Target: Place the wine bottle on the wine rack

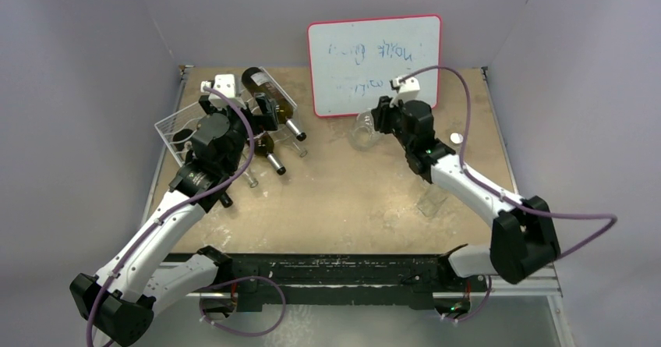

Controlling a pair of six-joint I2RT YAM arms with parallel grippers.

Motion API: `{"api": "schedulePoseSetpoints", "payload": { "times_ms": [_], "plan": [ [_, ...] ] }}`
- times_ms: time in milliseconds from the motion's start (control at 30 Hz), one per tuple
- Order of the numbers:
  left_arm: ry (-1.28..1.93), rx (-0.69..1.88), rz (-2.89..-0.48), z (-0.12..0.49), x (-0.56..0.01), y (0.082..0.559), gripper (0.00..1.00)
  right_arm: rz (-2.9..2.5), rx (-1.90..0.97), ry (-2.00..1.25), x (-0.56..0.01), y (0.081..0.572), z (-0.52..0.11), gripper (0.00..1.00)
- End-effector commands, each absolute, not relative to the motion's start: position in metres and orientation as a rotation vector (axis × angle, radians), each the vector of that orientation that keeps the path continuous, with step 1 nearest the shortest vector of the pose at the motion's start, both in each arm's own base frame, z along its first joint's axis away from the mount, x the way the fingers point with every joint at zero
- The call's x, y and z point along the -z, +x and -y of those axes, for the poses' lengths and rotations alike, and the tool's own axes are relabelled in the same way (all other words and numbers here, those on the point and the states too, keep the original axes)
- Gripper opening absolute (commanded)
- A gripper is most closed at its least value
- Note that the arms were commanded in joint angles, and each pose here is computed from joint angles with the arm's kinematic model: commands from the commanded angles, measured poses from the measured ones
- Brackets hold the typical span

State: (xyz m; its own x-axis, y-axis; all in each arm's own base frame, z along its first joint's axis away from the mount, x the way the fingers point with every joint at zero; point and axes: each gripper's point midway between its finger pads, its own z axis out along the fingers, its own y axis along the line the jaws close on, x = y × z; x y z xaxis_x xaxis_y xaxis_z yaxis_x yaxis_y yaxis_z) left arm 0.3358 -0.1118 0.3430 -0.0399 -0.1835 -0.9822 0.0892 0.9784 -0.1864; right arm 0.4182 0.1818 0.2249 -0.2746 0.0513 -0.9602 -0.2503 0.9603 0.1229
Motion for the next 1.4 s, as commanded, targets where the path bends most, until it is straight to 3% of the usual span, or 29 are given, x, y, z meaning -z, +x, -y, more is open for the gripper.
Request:
{"api": "schedulePoseSetpoints", "payload": {
  "times_ms": [0, 533, 1367],
  "plan": [
    [-0.084, 0.214, -1.552, 0.109, -0.354, 0.338, 0.97, -1.479, -0.377, -0.102, -0.31, 0.397, -0.177, 0.0],
    [-0.079, 0.211, -1.56, 0.109, -0.352, 0.339, 0.97, -1.765, -0.321, -0.091, -0.184, 0.316, -0.172, 0.0],
    [-0.062, 0.23, -1.541, 0.112, -0.355, 0.336, 0.96, -2.228, -0.482, -0.227, -0.111, 0.271, -0.216, 0.0]
  ]
}}
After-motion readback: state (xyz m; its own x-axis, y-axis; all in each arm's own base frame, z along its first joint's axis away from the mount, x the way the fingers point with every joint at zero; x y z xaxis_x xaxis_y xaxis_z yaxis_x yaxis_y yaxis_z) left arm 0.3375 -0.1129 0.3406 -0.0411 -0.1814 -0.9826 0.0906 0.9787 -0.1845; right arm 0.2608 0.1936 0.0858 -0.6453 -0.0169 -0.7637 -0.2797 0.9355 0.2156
